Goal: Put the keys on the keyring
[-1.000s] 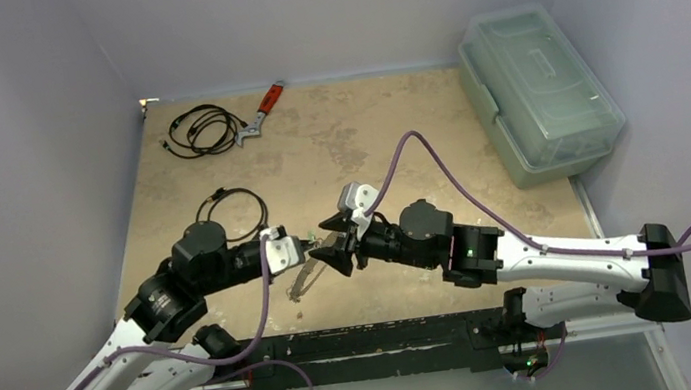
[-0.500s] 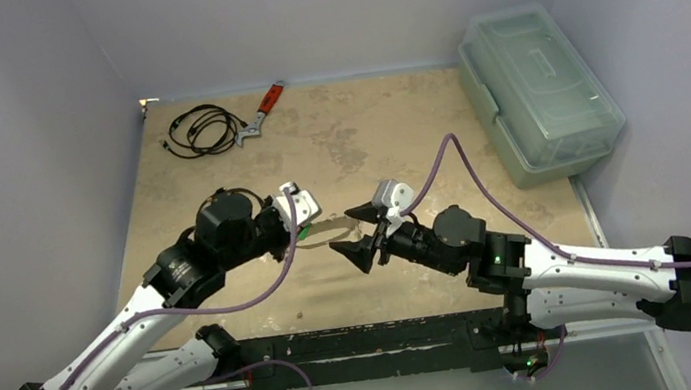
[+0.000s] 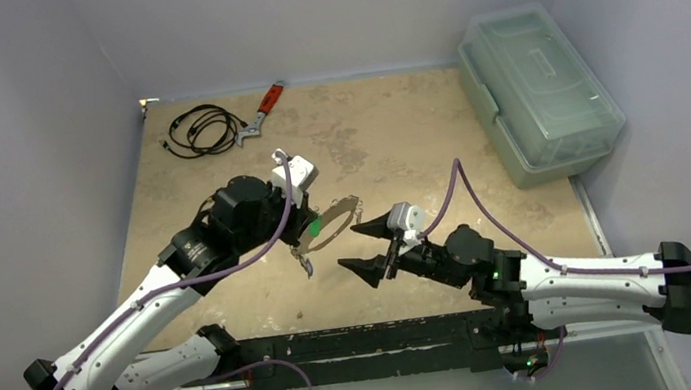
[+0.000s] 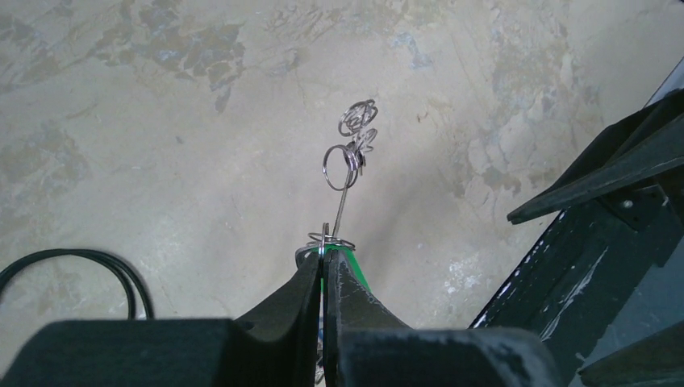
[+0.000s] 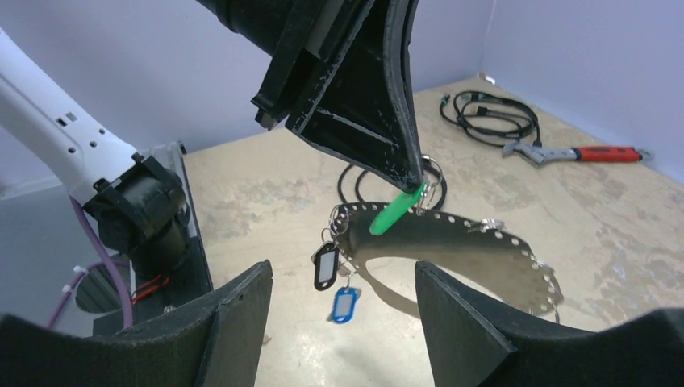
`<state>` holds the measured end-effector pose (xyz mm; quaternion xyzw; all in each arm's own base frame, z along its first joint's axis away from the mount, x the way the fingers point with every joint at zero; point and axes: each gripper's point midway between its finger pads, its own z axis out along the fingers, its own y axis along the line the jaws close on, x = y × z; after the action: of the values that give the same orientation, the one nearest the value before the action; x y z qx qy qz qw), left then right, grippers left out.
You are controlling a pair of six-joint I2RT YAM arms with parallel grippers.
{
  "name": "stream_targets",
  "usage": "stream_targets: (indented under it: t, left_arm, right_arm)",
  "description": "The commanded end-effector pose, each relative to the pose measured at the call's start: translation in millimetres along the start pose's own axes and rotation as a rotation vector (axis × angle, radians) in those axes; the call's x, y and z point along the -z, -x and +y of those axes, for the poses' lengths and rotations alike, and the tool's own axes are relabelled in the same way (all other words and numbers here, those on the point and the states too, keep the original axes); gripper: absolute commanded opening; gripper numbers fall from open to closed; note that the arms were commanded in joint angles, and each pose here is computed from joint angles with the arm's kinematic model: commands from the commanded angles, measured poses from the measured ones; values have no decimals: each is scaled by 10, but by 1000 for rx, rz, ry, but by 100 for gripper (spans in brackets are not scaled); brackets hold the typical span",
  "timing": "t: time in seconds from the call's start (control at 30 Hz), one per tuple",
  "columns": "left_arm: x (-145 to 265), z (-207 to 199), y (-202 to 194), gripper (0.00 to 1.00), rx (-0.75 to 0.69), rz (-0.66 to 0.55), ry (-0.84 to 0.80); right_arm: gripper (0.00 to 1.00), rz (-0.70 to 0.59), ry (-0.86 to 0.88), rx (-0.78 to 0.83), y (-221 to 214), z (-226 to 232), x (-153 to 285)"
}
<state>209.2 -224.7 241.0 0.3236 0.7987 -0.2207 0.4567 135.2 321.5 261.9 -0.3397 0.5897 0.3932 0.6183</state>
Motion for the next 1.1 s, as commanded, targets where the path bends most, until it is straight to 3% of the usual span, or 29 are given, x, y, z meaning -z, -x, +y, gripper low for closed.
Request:
stream_targets:
  t: [0.0, 0.4, 0.8, 1.07]
  left_arm:
    - [112, -98, 486, 0, 180, -174, -19]
    - [163, -153, 531, 0, 414, -274, -42]
    - [198, -132, 613, 0, 517, -344, -41]
    - [176, -153, 638, 0, 532, -359, -58]
  right_arm:
    - [70, -143, 18, 46, 282, 10, -38]
    - [71, -150, -61, 25, 274, -208, -270]
    - [70, -201, 22, -88, 368, -328, -483]
    - [57, -212, 103, -117, 354, -289, -520]
